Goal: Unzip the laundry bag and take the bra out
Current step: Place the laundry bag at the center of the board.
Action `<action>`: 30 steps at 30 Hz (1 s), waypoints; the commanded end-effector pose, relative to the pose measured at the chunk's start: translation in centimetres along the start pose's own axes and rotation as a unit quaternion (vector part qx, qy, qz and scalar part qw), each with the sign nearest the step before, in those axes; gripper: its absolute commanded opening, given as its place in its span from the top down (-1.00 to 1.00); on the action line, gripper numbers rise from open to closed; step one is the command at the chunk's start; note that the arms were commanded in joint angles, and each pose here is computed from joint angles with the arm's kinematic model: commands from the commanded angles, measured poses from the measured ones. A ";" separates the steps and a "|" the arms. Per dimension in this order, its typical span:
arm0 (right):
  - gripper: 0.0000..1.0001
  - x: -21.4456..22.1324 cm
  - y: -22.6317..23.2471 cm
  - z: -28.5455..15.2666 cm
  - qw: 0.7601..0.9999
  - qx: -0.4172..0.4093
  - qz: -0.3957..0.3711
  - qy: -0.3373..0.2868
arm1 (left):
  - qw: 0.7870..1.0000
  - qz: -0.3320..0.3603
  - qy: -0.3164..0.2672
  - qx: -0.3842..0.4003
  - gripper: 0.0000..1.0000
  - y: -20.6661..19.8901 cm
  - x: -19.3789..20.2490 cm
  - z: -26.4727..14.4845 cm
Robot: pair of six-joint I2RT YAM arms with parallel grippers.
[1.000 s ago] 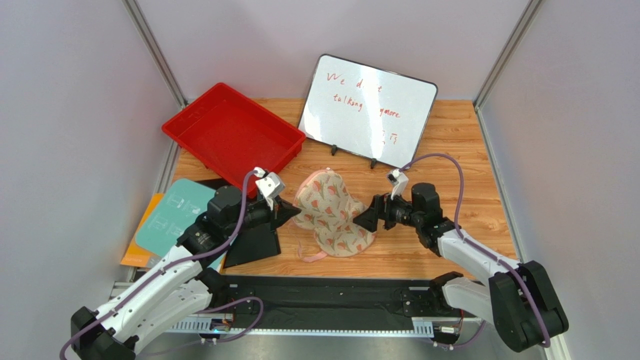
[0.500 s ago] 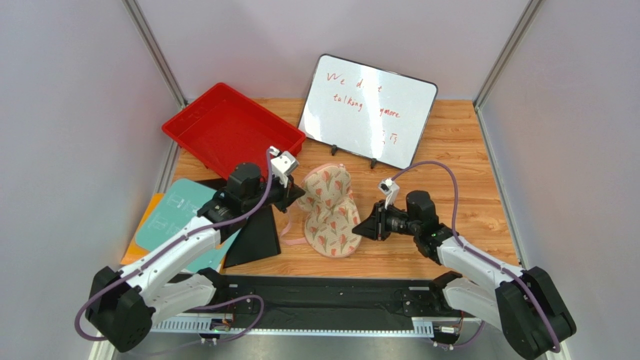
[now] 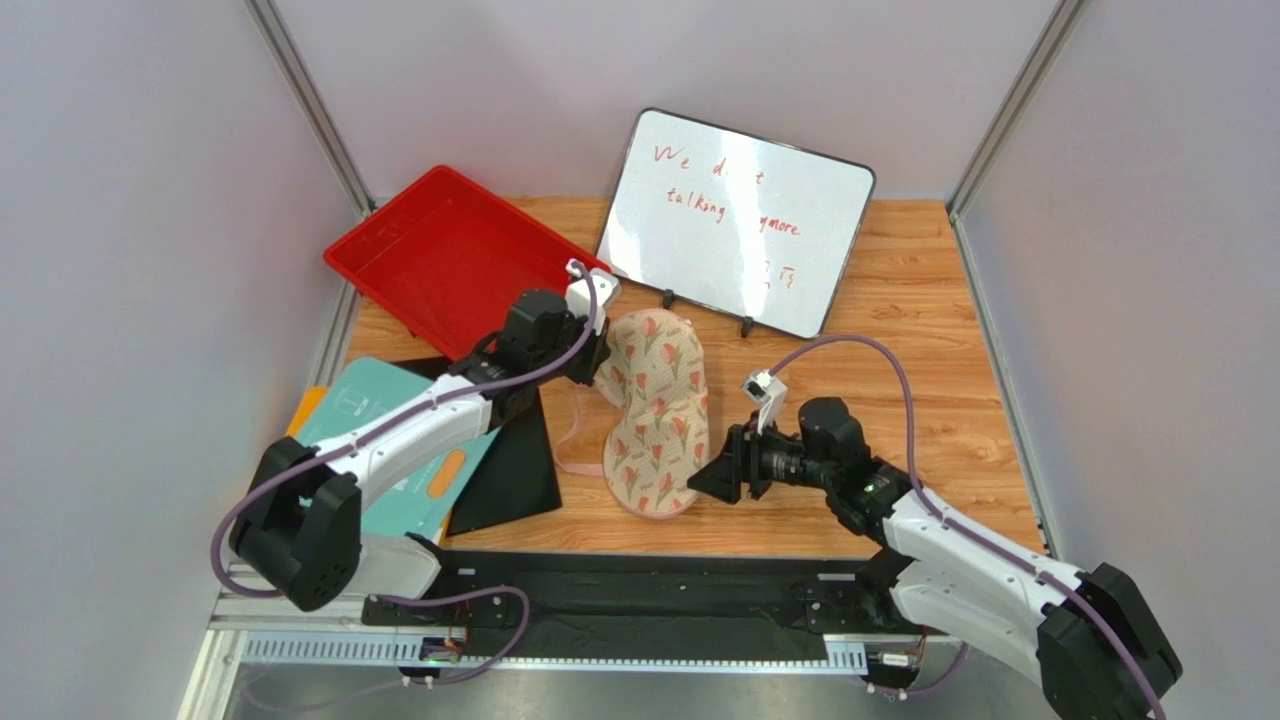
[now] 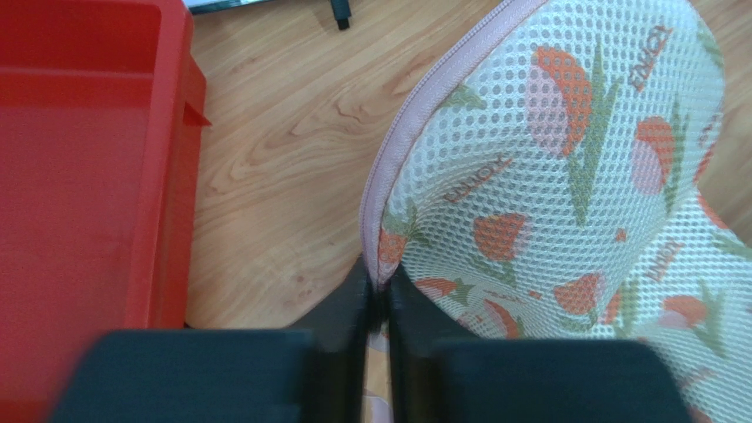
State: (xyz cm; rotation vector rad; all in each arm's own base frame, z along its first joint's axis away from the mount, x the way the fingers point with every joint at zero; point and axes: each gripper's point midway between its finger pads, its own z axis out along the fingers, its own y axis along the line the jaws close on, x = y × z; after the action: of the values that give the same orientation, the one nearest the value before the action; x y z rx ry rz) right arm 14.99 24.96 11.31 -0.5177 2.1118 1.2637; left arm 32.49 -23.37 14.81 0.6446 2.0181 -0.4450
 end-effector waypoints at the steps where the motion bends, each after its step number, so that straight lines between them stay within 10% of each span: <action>1: -0.45 -1.2 -1.9 -0.7 0.995 0.095 0.022 -0.001 | 1.000 -0.007 -0.026 -0.008 0.30 0.3 -3.5 1.1; 8: -0.80 -5.2 -4.3 -2.5 0.978 0.198 0.032 -0.058 | 1.000 -0.003 0.024 0.002 -0.65 0.1 -3.7 3.2; 18: -0.80 -8.9 -9.5 -5.2 0.955 0.239 0.106 -0.141 | 0.998 -0.023 0.059 0.017 -0.68 -3.3 -2.1 1.8; 30: -0.64 -6.7 -12.4 -1.0 0.964 0.166 0.192 -0.080 | 0.978 -0.149 0.127 -0.076 -0.70 -1.9 5.4 3.0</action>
State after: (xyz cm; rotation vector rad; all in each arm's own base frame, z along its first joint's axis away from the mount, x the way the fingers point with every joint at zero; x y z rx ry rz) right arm 26.74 16.56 7.33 0.1823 2.3504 0.9283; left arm 29.45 -26.12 8.48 0.4681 2.3816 -0.4800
